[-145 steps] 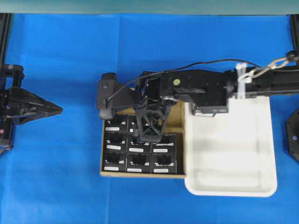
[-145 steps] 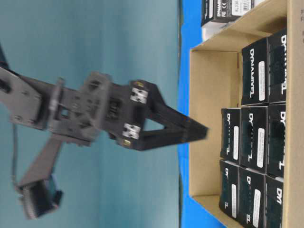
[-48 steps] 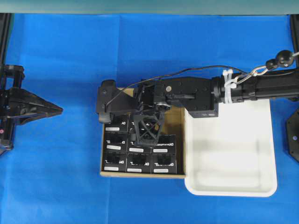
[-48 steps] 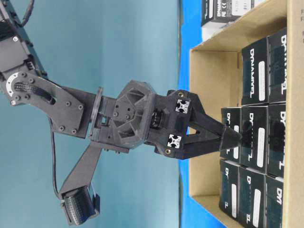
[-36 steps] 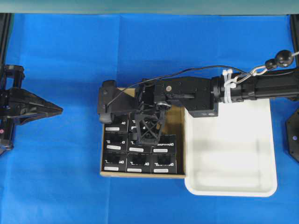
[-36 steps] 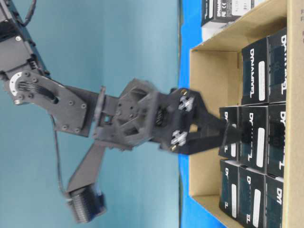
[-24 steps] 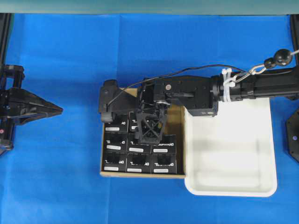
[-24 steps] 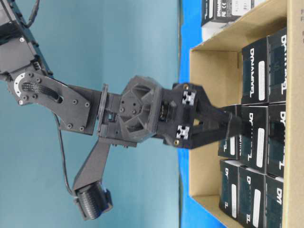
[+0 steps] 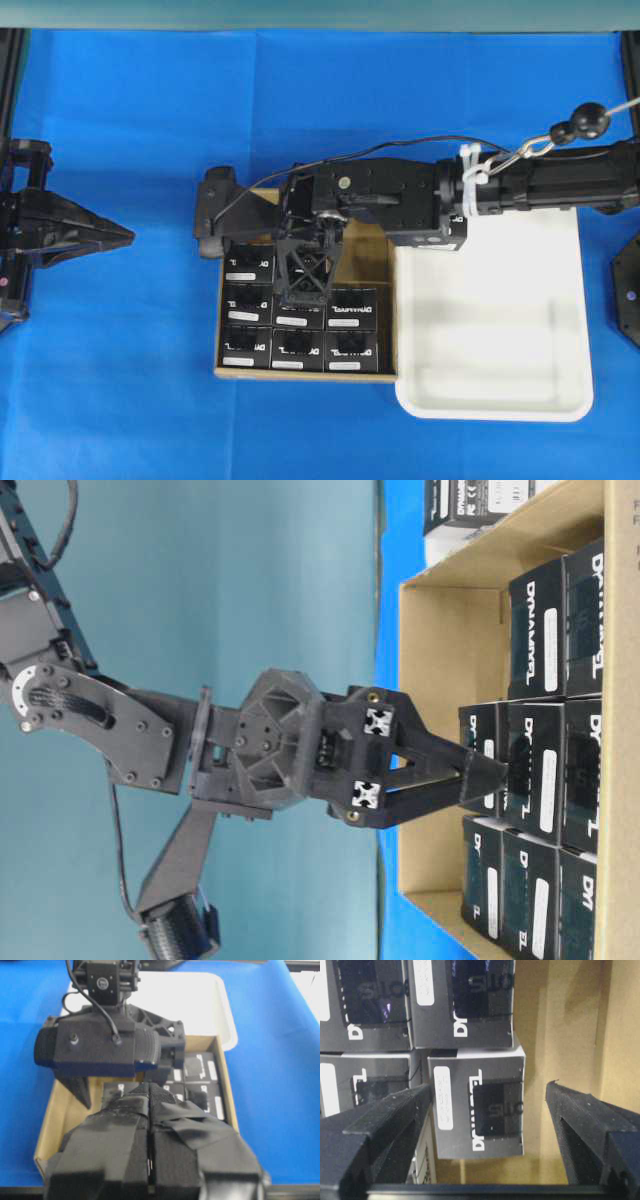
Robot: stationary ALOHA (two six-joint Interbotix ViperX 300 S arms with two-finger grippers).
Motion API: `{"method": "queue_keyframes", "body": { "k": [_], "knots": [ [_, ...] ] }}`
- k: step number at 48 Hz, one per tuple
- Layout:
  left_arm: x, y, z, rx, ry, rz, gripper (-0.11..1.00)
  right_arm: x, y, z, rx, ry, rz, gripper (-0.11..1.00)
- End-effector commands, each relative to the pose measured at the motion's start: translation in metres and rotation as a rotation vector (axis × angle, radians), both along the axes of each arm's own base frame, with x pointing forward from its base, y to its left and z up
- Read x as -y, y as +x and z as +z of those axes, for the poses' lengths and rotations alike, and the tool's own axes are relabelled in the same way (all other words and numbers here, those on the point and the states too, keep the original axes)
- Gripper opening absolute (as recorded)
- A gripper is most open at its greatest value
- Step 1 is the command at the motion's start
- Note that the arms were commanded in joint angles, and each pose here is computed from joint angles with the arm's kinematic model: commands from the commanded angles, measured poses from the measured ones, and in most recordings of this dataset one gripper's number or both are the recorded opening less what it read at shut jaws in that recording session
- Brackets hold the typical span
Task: Pick the box from inside the cardboard box.
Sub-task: 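Close the right gripper on the black package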
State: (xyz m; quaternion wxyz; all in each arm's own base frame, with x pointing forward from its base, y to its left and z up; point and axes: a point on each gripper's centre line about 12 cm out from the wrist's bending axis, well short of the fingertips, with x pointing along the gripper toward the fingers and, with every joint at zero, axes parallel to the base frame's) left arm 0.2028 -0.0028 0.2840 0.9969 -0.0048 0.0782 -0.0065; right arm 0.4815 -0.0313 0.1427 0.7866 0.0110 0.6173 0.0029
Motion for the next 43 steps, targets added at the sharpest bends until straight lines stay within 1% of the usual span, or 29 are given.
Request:
{"method": "queue_keyframes", "body": {
  "k": [1,7,15,20,25,43],
  "knots": [
    [0.000,0.002,0.008,0.020,0.001,-0.002,-0.06,-0.001,0.001,-0.004,-0.001,0.002,0.001,0.93],
    [0.000,0.002,0.008,0.020,0.001,-0.002,-0.06,0.007,-0.002,-0.007,0.002,0.002,-0.016,0.92],
    [0.000,0.002,0.008,0.020,0.001,-0.002,-0.06,0.024,-0.009,-0.010,-0.006,-0.001,-0.049,0.92],
    [0.000,0.002,0.008,0.020,0.001,-0.002,-0.06,0.028,-0.010,-0.010,-0.003,-0.006,-0.043,0.92],
    [0.000,0.002,0.009,0.023,0.000,-0.002,-0.06,0.029,-0.008,-0.009,0.006,-0.013,-0.022,0.92],
    [0.000,0.002,0.008,0.020,0.000,-0.002,-0.06,0.019,-0.006,-0.010,0.019,-0.010,-0.003,0.93]
  ]
}}
